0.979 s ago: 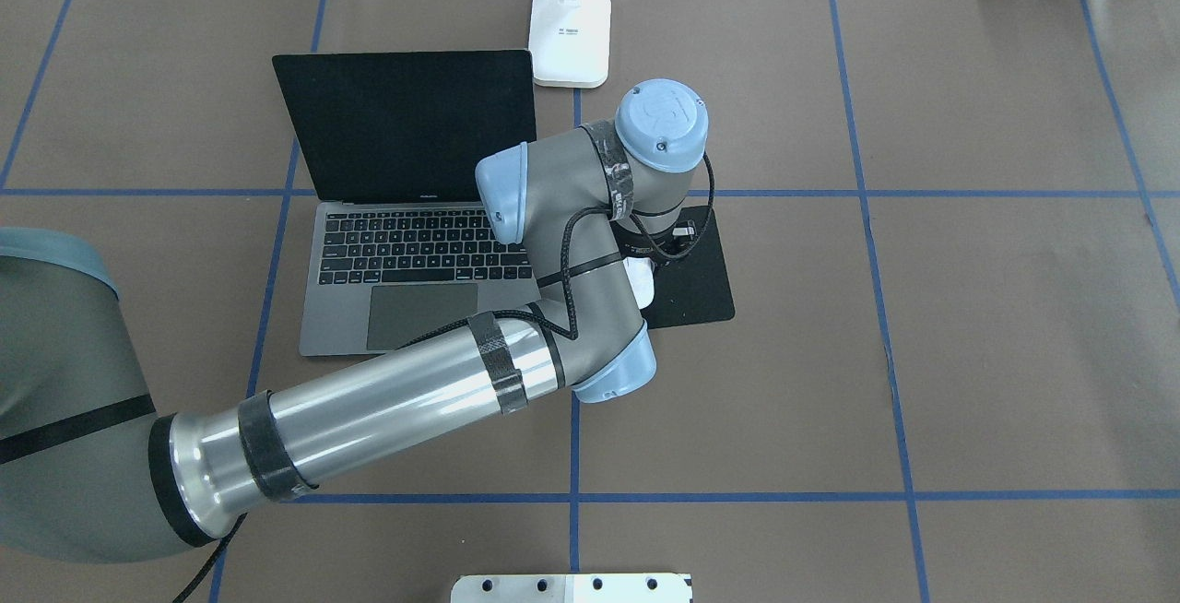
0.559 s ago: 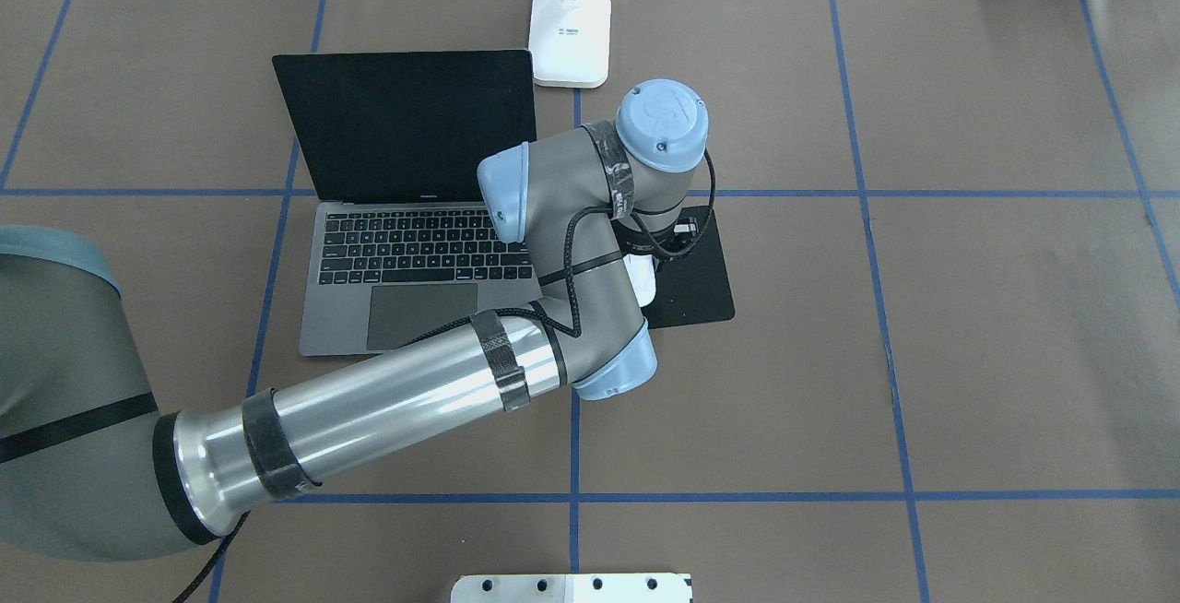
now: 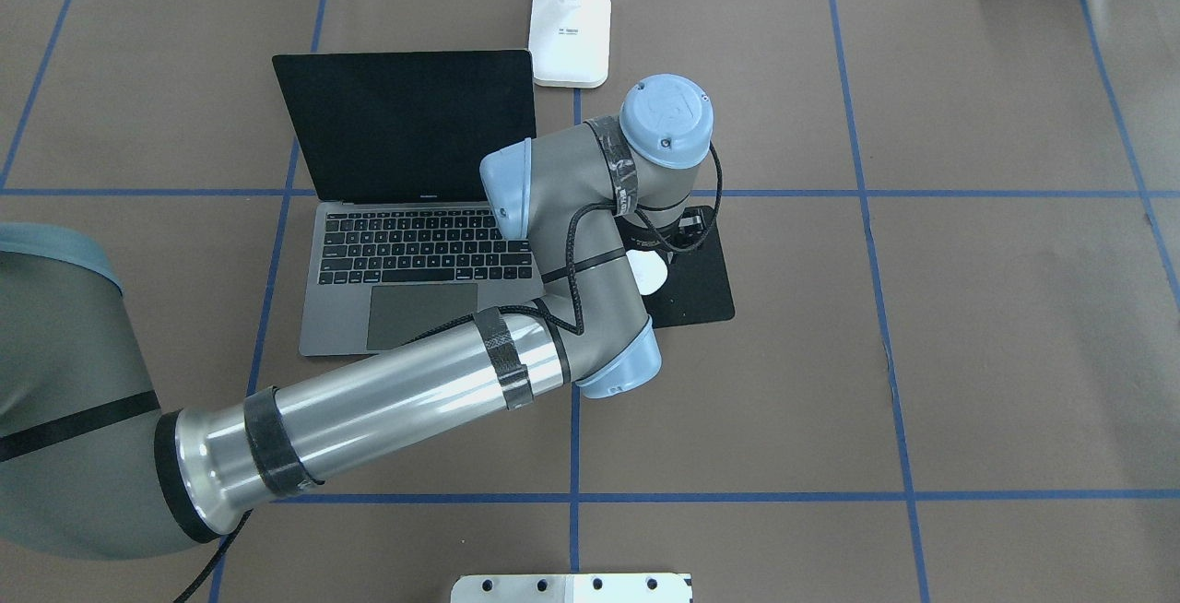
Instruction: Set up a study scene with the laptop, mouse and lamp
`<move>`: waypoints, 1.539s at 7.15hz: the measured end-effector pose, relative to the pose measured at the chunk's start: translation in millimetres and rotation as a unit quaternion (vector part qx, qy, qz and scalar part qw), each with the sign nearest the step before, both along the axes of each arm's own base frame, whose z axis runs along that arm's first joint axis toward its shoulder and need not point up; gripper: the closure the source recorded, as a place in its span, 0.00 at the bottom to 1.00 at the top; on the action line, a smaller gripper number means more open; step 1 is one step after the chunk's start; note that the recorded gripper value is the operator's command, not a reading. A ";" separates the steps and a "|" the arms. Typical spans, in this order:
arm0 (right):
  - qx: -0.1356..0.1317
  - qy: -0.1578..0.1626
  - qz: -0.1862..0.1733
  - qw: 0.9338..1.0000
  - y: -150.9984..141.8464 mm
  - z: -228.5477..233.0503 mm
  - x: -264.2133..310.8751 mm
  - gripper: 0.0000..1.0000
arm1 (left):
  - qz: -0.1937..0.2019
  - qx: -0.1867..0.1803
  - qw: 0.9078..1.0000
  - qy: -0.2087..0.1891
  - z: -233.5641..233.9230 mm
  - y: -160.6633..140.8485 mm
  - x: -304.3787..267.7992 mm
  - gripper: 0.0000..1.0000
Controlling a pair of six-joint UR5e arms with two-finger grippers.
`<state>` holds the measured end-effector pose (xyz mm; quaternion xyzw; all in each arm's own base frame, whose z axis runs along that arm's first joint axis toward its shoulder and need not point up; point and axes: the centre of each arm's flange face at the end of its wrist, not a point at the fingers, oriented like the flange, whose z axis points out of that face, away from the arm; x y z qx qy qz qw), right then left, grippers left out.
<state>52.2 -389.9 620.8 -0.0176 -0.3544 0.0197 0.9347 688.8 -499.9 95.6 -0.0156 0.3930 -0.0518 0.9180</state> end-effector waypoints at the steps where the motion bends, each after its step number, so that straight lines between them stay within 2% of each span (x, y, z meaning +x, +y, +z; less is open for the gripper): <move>1: -0.001 0.000 0.001 1.000 -0.1 0.4 0.4 0.01 | 0.000 0.004 1.000 0.008 -7.1 1.7 -6.6 0.01; 3: -0.005 0.000 0.005 1.000 0.1 2.0 1.1 0.01 | 0.001 0.013 1.000 0.025 -7.2 17.1 -36.4 0.00; 6: -0.004 0.003 0.020 1.000 0.8 2.6 11.8 0.01 | 0.012 0.035 0.998 0.043 34.5 74.3 -138.4 0.00; 8: 0.000 0.007 0.035 0.999 4.0 3.5 26.7 0.01 | 0.052 0.087 0.994 0.028 77.0 102.2 -217.2 0.01; 9: 0.001 0.007 0.039 0.999 5.0 3.6 30.0 0.01 | 0.055 0.104 0.993 0.014 110.8 99.5 -267.0 0.00; 11: 0.000 0.006 0.041 0.999 5.0 6.4 31.4 0.01 | 0.053 0.111 0.992 -0.026 181.0 60.9 -360.2 0.00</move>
